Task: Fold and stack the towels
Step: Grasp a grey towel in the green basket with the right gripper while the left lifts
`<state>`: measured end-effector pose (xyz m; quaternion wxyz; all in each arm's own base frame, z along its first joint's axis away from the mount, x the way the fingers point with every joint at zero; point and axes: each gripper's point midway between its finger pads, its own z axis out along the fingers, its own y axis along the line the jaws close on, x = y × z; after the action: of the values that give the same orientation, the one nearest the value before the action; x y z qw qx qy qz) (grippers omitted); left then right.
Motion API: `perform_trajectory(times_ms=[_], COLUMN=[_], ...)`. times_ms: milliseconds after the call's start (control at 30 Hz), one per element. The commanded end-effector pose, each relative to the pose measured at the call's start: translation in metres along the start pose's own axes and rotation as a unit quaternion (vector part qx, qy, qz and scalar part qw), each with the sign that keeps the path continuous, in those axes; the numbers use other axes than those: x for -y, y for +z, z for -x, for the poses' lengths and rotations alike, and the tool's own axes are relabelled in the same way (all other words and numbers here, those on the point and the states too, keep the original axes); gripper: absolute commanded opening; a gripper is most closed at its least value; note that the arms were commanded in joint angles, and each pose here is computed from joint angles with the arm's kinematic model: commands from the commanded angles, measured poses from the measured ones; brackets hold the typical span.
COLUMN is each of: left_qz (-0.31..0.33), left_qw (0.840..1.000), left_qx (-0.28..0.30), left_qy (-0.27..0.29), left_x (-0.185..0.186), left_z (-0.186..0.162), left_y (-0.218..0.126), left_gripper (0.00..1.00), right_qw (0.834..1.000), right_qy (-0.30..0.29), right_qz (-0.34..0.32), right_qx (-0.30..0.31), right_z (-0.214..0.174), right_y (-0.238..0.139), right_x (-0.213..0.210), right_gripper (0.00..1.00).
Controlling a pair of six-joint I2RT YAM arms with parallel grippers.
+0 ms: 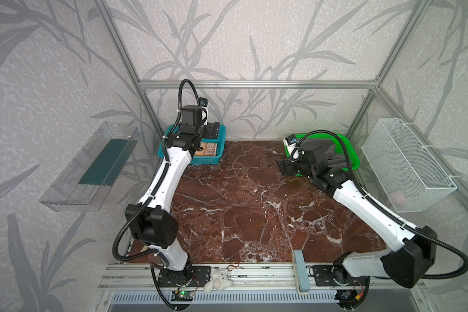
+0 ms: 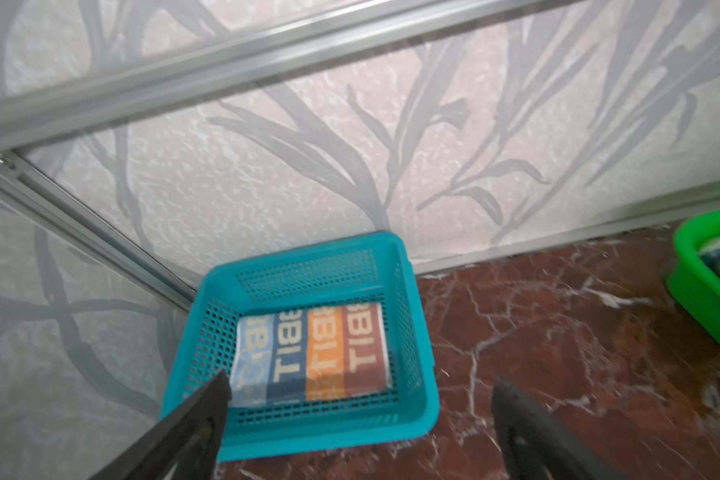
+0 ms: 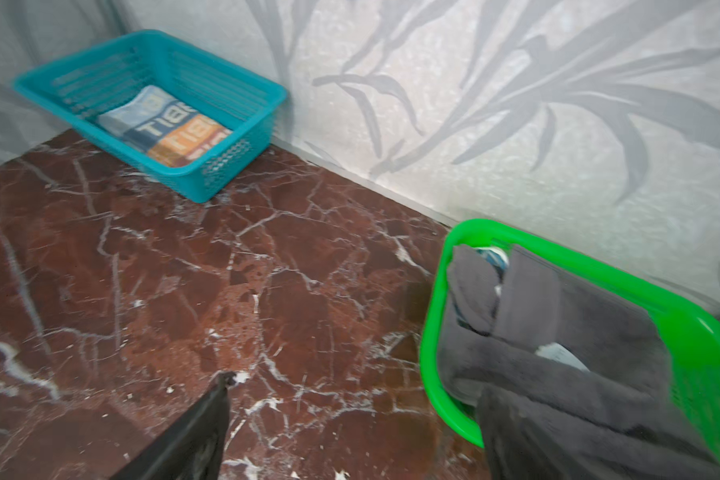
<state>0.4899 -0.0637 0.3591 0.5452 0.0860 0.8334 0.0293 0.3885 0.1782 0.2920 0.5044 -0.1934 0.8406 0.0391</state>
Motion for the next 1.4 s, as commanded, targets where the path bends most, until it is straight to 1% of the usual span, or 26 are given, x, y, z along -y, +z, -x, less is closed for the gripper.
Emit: perform_trajectory(times_ms=[0,133,233,333,400,533,600,700,800,1033,1133,1233,1300,1367], left_qz=[-0.068,-0.115,-0.130,-0.141,-0.146,-0.166,-0.170,-0.172,-0.170,-0.169,-0.167,-0.163,-0.161,-0.161], left_qw=[0.997,0.991,0.990,0.989,0.988,0.984,0.983,0.982,0.983,0.982,0.983,0.983,0.983,0.983], left_qx=[0.027,0.045,0.046,0.026,0.009,-0.024,-0.040,-0.052,-0.051,-0.070,-0.071,-0.077,-0.081,-0.084], left_qy=[-0.037,-0.050,-0.039,-0.036,-0.046,-0.057,-0.058,-0.058,-0.052,-0.041,-0.040,-0.038,-0.035,-0.034], left_x=[0.026,0.046,0.058,0.069,0.075,0.091,0.096,0.101,0.101,0.104,0.105,0.105,0.105,0.106], left_z=[-0.011,-0.038,-0.061,-0.088,-0.104,-0.130,-0.140,-0.146,-0.146,-0.152,-0.153,-0.156,-0.158,-0.158], left_y=[-0.025,-0.046,-0.058,-0.062,-0.063,-0.065,-0.064,-0.066,-0.066,-0.058,-0.056,-0.052,-0.049,-0.047], left_gripper=[0.99,1.00,0.99,0.99,0.99,0.99,0.99,0.99,0.99,0.99,0.99,0.99,0.99,0.99], right_qw=[0.995,0.984,0.971,0.956,0.947,0.937,0.925,0.906,0.894,0.878,0.865,0.851,0.846,0.845], right_qy=[0.010,0.020,0.002,-0.014,-0.018,-0.013,-0.021,-0.020,0.002,0.001,-0.001,-0.006,-0.013,-0.011], right_qz=[-0.068,-0.118,-0.161,-0.185,-0.197,-0.189,-0.200,-0.212,-0.197,-0.180,-0.185,-0.188,-0.198,-0.199], right_qx=[-0.071,-0.129,-0.177,-0.226,-0.254,-0.293,-0.324,-0.367,-0.402,-0.444,-0.467,-0.490,-0.495,-0.496], right_z=[-0.022,-0.036,-0.043,-0.055,-0.062,-0.075,-0.086,-0.103,-0.117,-0.137,-0.152,-0.165,-0.169,-0.170], right_y=[-0.006,0.011,0.029,0.054,0.069,0.096,0.107,0.117,0.124,0.141,0.144,0.144,0.145,0.146], right_x=[0.045,0.079,0.099,0.112,0.120,0.126,0.132,0.140,0.138,0.133,0.135,0.137,0.142,0.144], right_gripper=[0.88,0.86,0.84,0.81,0.78,0.78,0.76,0.72,0.70,0.69,0.69,0.66,0.63,0.58])
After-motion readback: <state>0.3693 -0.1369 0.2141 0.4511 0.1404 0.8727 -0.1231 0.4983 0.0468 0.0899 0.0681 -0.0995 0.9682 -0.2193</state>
